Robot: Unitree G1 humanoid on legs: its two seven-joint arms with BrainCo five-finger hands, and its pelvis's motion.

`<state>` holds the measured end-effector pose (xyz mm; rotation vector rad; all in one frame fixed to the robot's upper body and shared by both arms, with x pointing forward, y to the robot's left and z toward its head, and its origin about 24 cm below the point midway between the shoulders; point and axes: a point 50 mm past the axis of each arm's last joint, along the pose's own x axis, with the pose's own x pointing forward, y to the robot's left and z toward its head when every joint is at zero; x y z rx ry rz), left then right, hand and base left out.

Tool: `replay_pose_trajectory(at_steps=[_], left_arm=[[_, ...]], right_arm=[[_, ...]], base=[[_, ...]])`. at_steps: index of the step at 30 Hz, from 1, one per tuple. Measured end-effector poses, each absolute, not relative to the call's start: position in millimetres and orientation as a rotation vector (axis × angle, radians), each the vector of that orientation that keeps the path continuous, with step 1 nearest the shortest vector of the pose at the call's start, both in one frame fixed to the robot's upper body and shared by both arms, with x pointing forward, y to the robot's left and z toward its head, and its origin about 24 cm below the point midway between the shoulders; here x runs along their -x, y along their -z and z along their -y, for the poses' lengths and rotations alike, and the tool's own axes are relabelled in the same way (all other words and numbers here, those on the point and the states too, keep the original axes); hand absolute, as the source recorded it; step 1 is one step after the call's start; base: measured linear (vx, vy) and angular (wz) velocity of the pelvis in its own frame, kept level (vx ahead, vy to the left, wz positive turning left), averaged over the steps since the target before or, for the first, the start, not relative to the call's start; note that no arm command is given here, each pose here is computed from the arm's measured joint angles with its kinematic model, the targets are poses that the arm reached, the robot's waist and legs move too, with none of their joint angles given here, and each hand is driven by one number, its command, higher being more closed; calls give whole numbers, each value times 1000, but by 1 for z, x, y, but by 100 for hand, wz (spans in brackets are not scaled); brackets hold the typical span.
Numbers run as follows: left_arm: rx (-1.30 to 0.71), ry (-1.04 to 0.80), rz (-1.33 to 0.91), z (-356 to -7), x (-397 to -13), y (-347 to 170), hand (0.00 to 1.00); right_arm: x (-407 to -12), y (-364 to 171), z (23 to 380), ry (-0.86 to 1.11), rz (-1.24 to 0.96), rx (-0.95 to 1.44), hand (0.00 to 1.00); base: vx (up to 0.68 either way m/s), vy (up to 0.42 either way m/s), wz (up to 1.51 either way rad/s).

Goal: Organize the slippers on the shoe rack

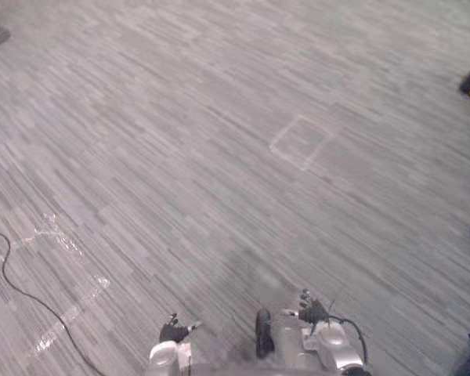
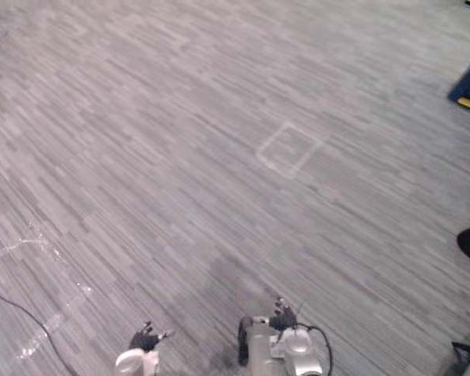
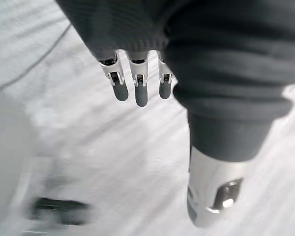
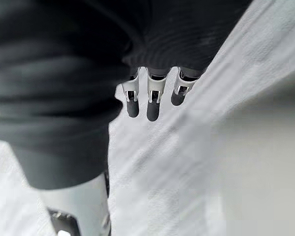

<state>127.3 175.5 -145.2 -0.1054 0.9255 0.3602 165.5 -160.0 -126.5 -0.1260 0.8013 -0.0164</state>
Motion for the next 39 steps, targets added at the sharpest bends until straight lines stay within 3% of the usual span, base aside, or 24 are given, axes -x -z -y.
replay_pose_trajectory(at_steps=[5,13,20,30,39], left_arm=[[76,-371,-842,-187,-140,134,0],[20,-381,-873,-206,-131,137,0],[30,-358,-962,-198,-118,148,0],[40,-265,-967,-171,-124,150,0],[64,-376,-873,-195,-131,138,0]], right_arm=[[-154,135,139,-12,-862,78,0],[-144,145,147,33,-935,62,0],[-159,137,145,17,-869,53,0],[-177,125,156,38,-788,75,0],[-155,135,137,27,-865,22,0]], base=[[633,20,-30],[646,280,-24],[517,148,-36],[566,-108,3],[616,-21,-90]])
